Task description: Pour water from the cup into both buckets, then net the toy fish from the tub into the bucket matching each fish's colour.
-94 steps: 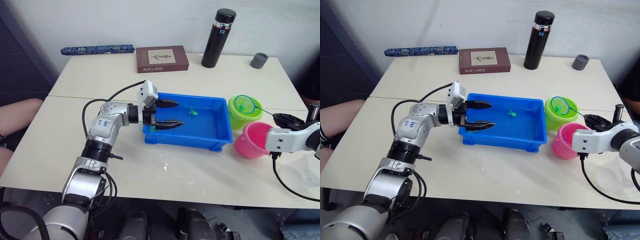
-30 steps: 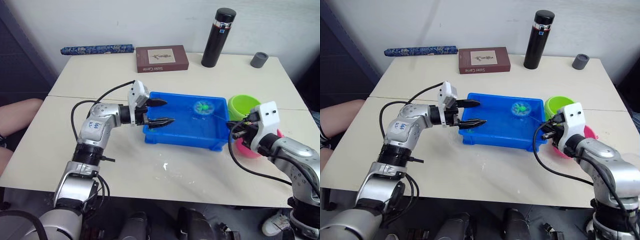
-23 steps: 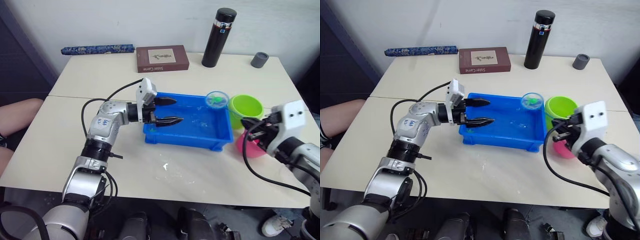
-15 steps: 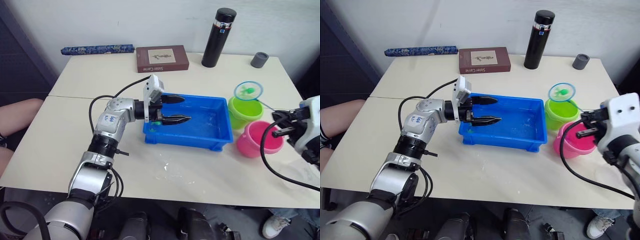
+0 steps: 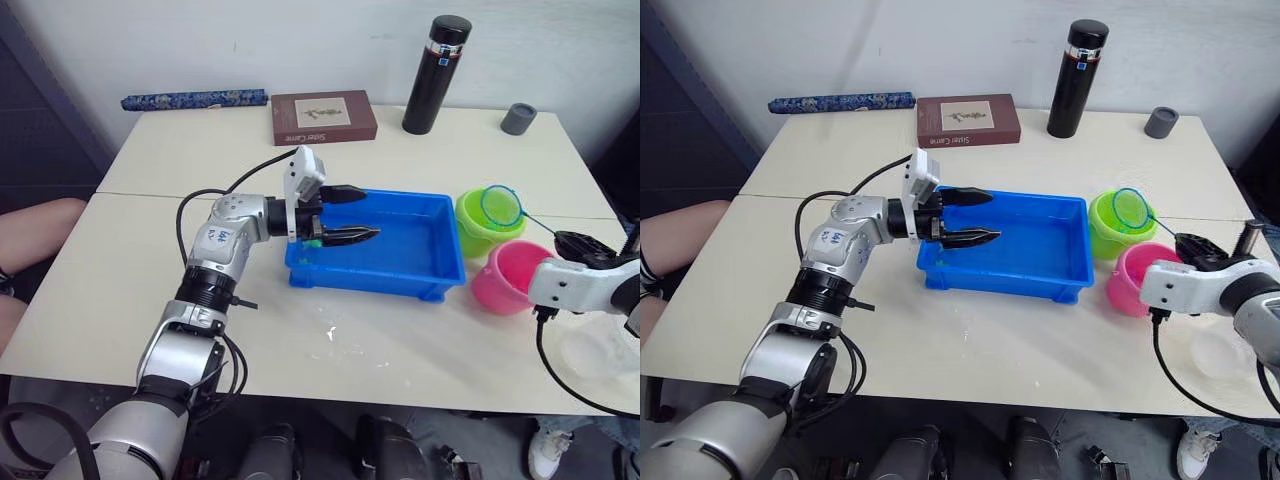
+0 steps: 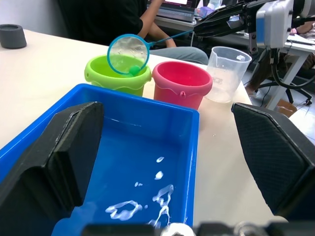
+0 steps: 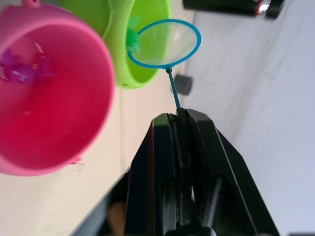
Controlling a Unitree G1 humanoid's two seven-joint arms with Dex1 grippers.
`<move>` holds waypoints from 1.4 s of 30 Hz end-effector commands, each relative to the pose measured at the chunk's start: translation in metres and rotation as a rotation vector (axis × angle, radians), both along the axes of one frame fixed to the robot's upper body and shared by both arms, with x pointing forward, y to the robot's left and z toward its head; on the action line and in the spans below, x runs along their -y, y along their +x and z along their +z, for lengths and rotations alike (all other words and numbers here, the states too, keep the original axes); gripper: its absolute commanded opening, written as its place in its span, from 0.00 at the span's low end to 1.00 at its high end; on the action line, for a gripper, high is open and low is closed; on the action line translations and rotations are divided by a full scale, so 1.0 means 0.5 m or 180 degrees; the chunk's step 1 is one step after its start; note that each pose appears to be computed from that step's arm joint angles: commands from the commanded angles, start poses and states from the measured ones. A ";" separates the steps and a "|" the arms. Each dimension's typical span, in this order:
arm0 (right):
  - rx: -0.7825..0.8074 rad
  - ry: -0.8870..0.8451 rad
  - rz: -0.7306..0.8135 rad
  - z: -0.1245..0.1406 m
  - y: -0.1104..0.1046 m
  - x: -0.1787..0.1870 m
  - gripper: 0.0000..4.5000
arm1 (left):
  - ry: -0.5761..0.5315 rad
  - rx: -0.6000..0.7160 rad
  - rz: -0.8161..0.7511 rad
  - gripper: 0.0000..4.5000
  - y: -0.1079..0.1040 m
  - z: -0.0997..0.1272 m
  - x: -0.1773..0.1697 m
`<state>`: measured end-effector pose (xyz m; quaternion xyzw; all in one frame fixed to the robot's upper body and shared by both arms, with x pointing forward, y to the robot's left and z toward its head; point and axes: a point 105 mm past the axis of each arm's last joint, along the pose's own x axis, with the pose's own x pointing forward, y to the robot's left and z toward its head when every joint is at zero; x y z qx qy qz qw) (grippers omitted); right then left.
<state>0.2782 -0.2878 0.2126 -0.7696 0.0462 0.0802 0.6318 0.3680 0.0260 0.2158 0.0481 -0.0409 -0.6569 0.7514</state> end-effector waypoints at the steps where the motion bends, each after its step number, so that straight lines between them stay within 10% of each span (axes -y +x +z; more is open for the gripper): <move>1: 0.0262 -0.0088 -0.0058 0.042 0.007 0.028 0.00 | -0.0059 0.0140 0.0017 0.99 -0.002 0.023 -0.010; 6: 0.0530 0.1605 0.0134 0.096 0.011 -0.010 0.00 | 0.0201 0.0215 0.0106 0.99 0.006 0.006 -0.038; 16: -0.1123 0.3324 0.0725 -0.001 0.016 -0.196 0.00 | 0.1161 0.0311 0.0503 0.99 0.011 -0.043 -0.199; 42: -0.2093 0.2586 0.1698 -0.115 0.089 -0.338 0.00 | 0.1452 0.0254 0.0760 0.99 -0.046 -0.037 -0.256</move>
